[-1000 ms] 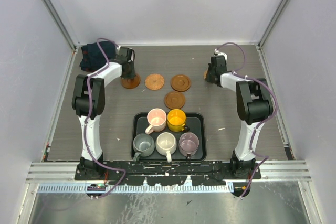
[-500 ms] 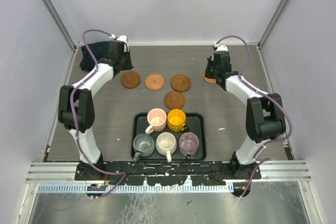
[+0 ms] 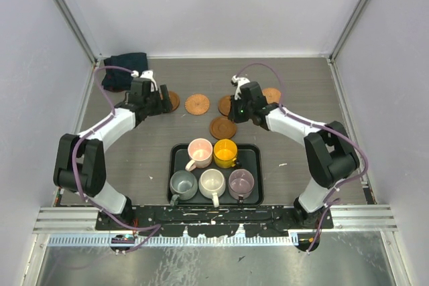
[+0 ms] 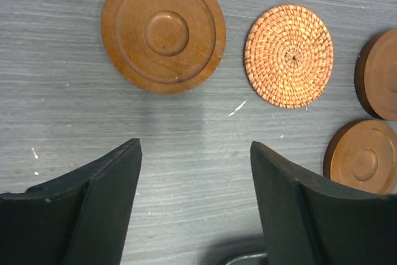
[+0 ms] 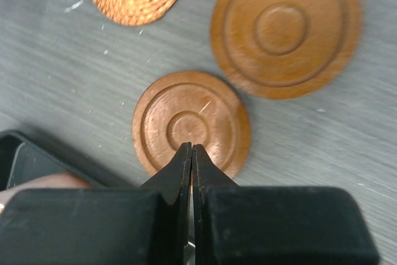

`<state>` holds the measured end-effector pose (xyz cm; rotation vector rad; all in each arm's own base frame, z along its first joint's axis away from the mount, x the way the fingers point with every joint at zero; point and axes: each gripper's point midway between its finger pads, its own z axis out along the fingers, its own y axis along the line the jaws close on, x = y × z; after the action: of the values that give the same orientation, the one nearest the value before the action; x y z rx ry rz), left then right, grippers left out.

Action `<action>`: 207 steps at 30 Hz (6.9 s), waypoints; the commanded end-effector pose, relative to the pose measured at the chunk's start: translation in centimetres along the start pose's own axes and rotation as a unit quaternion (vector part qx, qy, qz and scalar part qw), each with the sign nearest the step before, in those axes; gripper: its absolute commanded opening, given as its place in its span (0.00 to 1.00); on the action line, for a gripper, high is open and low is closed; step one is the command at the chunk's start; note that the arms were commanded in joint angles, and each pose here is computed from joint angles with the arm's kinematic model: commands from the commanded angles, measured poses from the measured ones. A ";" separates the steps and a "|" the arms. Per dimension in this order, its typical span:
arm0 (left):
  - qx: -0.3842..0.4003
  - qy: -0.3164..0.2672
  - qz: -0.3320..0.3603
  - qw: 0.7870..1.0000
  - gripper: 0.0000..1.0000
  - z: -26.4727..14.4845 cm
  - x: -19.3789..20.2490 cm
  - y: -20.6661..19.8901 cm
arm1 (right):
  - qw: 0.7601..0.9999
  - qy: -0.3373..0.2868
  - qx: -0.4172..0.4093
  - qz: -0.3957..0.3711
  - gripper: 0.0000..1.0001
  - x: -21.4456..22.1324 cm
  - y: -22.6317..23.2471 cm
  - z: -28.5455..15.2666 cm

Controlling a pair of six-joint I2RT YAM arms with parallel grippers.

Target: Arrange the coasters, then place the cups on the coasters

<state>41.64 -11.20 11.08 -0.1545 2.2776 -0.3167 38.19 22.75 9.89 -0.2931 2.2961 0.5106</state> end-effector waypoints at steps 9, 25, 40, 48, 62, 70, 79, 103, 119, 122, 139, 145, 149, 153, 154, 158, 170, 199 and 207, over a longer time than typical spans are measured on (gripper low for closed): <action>0.027 -0.062 -0.022 0.997 0.99 -3.9 -2.0 -1.0 | 0.993 0.071 -0.090 -0.033 0.05 3.9 6.7 4.2; 0.023 -0.038 -0.022 0.999 0.98 -2.8 -0.6 -0.6 | 0.989 0.121 0.078 -0.036 0.02 7.7 0.7 4.6; 0.022 -0.029 -0.018 0.999 0.98 -2.3 0.1 -0.4 | 0.972 0.087 0.215 0.025 0.01 6.9 -7.0 0.4; 0.027 -0.024 -0.022 0.999 0.98 -2.2 0.3 -0.6 | 0.974 0.032 0.226 0.001 0.01 1.5 -7.1 -0.8; 0.034 -0.020 -0.032 0.999 0.98 -2.1 0.8 -0.8 | 0.984 0.065 0.160 0.036 0.01 4.6 -6.1 1.1; 0.033 -0.018 -0.030 0.999 0.98 -2.0 0.9 -0.7 | 0.967 0.085 0.211 0.113 0.01 7.0 -11.7 0.2; 0.028 -0.012 -0.026 0.999 0.98 -1.3 1.2 -0.5 | 0.942 0.057 0.290 0.157 0.01 5.9 -19.0 -2.6; -0.005 -0.033 0.042 0.999 0.44 4.8 -4.5 -0.7 | 0.916 -0.020 0.356 0.182 0.01 -2.1 -28.0 -3.3; -0.036 0.020 0.055 0.998 0.41 10.4 -3.4 0.4 | 0.974 -0.083 0.193 0.082 0.01 -8.4 -20.5 0.8; -0.044 0.032 0.049 0.997 0.43 10.9 -3.2 0.7 | 0.976 -0.084 0.186 0.070 0.01 -9.2 -20.0 1.8; -0.107 0.072 -0.024 0.991 0.43 9.0 -1.5 5.0 | 0.983 -0.023 0.164 0.079 0.01 -5.8 -20.3 5.9; -0.114 0.085 -0.028 0.989 0.43 8.1 -0.3 5.7 | 0.984 0.009 0.162 0.078 0.01 -2.5 -18.6 5.8; -0.105 0.087 -0.029 0.990 0.42 7.7 0.2 5.5 | 0.985 0.033 0.153 0.074 0.01 -0.1 -16.7 5.7; -0.084 0.090 -0.032 0.992 0.42 7.7 0.5 4.8 | 0.986 0.049 0.145 0.062 0.01 1.1 -14.8 6.0; -0.079 0.092 -0.033 0.992 0.42 7.7 0.6 4.6 | 0.987 0.052 0.142 0.058 0.01 1.2 -14.4 6.1; -0.070 0.096 -0.037 0.992 0.42 7.8 0.9 4.3 | 0.988 0.058 0.132 0.048 0.01 1.1 -13.0 6.9; -0.058 0.086 -0.031 0.994 0.43 7.6 0.3 3.9 | 0.991 0.066 0.115 0.038 0.01 0.7 -10.9 8.6; 0.191 0.040 0.073 0.978 0.43 6.7 -3.1 -12.1 | 0.977 0.066 0.195 0.051 0.01 1.7 -12.0 7.0; 0.192 0.060 0.083 0.976 0.43 8.0 -1.7 -13.7 | 0.975 0.069 0.204 0.048 0.01 1.8 -12.1 6.0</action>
<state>48.07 -25.71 10.84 0.2538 2.2808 -0.6896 47.99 16.31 2.91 -0.0269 2.3860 0.1521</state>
